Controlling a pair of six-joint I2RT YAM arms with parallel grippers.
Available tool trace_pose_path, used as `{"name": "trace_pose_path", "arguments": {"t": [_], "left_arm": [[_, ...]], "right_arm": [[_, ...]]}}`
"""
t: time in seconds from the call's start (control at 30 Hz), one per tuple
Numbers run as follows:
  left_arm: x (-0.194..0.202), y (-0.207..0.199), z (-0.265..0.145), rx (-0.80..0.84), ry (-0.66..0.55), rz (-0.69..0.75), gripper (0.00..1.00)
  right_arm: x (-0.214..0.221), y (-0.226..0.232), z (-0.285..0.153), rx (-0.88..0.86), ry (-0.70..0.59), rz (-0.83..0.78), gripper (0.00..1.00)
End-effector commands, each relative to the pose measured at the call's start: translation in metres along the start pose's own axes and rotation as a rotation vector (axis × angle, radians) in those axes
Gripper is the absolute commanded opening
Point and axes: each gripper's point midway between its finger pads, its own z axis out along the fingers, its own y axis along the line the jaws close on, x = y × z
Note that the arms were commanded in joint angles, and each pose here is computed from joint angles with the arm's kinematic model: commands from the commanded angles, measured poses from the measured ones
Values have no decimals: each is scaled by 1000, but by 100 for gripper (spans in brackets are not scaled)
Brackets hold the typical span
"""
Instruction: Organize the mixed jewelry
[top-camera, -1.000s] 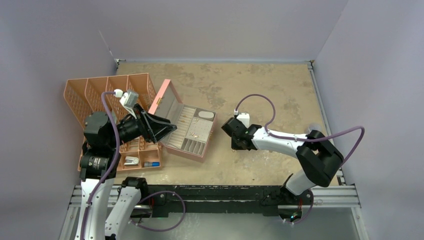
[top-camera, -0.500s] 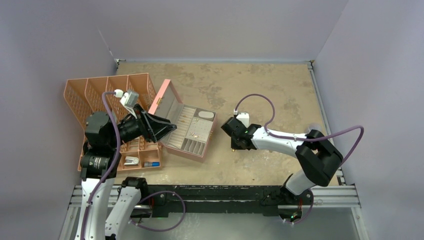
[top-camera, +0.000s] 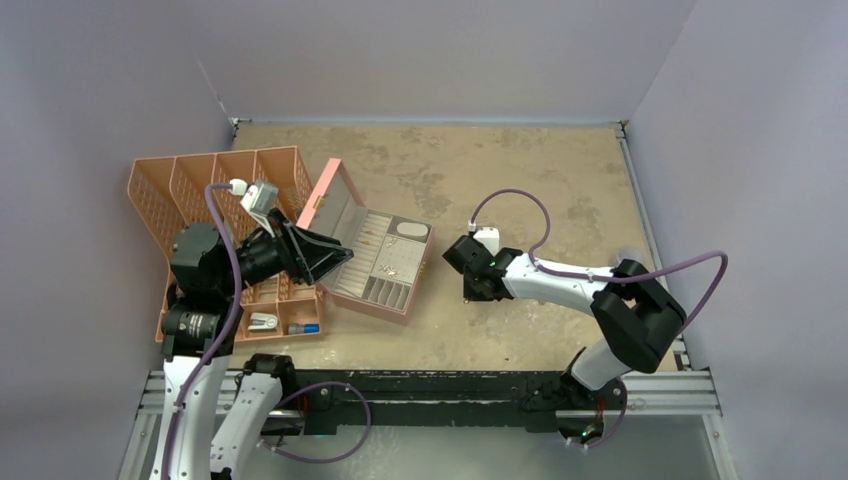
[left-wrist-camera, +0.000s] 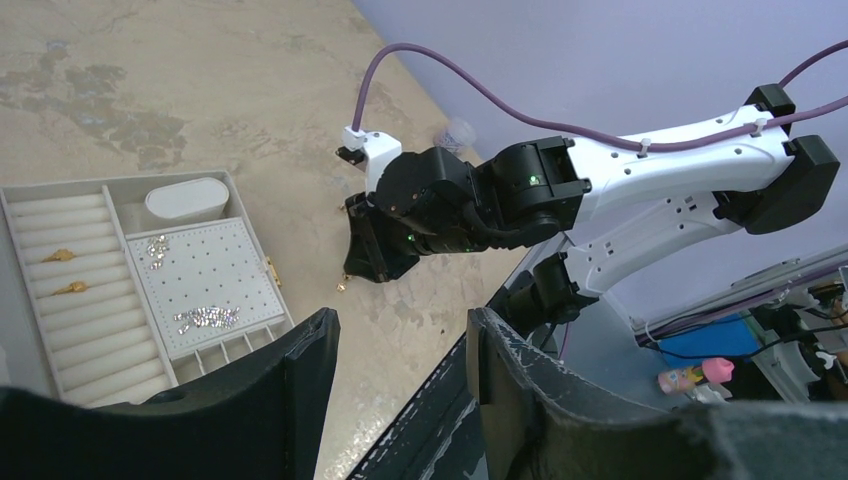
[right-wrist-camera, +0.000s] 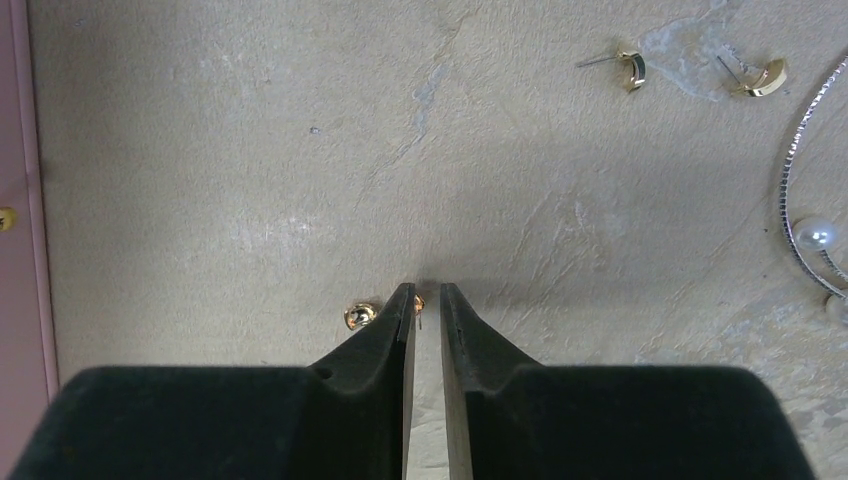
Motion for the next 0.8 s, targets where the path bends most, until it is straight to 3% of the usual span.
{"name": "trace_pose_path", "arguments": {"t": [0.0, 0.37, 0.57, 0.77], "left_arm": [[-5, 3, 2, -5, -25, 25, 49], [-5, 4, 1, -14, -26, 25, 48], [-5, 5, 1, -15, -26, 22, 48], [-5, 4, 1, -15, -27, 19, 48]], "right_arm": [[-7, 5, -10, -17, -14, 14, 17], [-4, 8, -8, -34, 0, 18, 12], [-2, 6, -8, -29, 2, 20, 0], [-1, 9, -10, -49, 7, 42, 0]]}}
